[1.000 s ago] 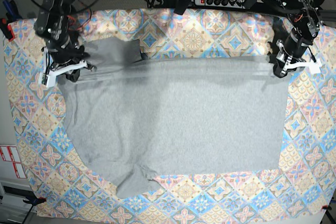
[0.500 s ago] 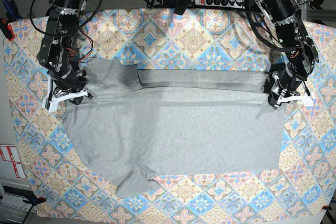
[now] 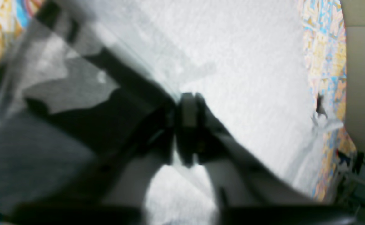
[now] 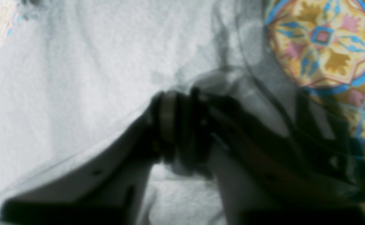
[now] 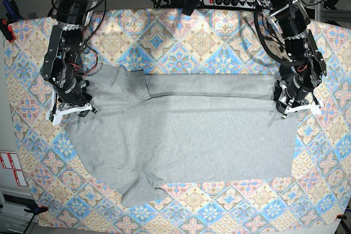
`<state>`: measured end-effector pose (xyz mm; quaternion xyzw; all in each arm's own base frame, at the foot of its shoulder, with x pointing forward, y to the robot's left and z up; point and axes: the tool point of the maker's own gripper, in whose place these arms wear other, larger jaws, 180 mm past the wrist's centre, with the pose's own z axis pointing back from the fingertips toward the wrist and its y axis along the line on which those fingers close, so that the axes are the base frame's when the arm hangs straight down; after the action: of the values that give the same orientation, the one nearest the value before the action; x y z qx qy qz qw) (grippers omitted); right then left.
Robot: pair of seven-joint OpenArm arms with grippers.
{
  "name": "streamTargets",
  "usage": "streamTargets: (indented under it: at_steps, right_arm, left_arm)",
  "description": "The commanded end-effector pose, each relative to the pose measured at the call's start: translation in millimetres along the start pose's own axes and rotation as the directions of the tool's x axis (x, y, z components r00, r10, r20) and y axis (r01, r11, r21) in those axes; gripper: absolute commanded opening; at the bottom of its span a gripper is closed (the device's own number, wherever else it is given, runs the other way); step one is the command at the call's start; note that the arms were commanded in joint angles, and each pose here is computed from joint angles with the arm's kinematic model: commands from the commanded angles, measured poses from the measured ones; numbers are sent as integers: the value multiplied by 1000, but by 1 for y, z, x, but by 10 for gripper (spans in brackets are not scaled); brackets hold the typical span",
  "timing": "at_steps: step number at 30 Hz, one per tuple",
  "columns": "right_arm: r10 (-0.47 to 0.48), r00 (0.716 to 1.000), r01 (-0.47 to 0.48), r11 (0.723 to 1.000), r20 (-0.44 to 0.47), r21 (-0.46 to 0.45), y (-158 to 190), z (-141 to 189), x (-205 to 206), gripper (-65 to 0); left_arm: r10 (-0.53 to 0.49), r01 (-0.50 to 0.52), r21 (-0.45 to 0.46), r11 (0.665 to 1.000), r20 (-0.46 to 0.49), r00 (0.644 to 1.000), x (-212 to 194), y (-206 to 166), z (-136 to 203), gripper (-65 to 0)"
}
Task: Fold the T-shirt properly
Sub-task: 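Reposition the right gripper at the shirt corner beside the fold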
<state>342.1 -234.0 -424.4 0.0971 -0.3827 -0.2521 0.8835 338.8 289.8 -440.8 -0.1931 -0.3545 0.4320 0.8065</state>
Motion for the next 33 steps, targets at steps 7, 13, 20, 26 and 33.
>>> streamTargets:
  at_steps: [7,13,20,26,33]
  right_arm:
    - [24,997,-25,1000,72,10,3,9,22,-422]
    - [88,996,-89,996,23,13,0,34,-8,-433]
    - [134,987,-132,991,-93,30,1,35,-59,-432]
    - [122,983,-121,993,-140,13,-9,32,-76,-432]
    - [105,974,-111,994,-199,-19,-26,34,-100,-432]
  left_arm:
    - [-9,10,-18,1000,43,999,17,-2,6,-460]
    - [-60,60,-3,998,59,996,13,12,27,-377]
    - [9,-7,-40,999,44,999,1,21,37,-252]
    - [12,-10,-40,999,42,999,0,21,38,-253]
    - [12,-11,-39,999,41,999,-1,22,38,-253]
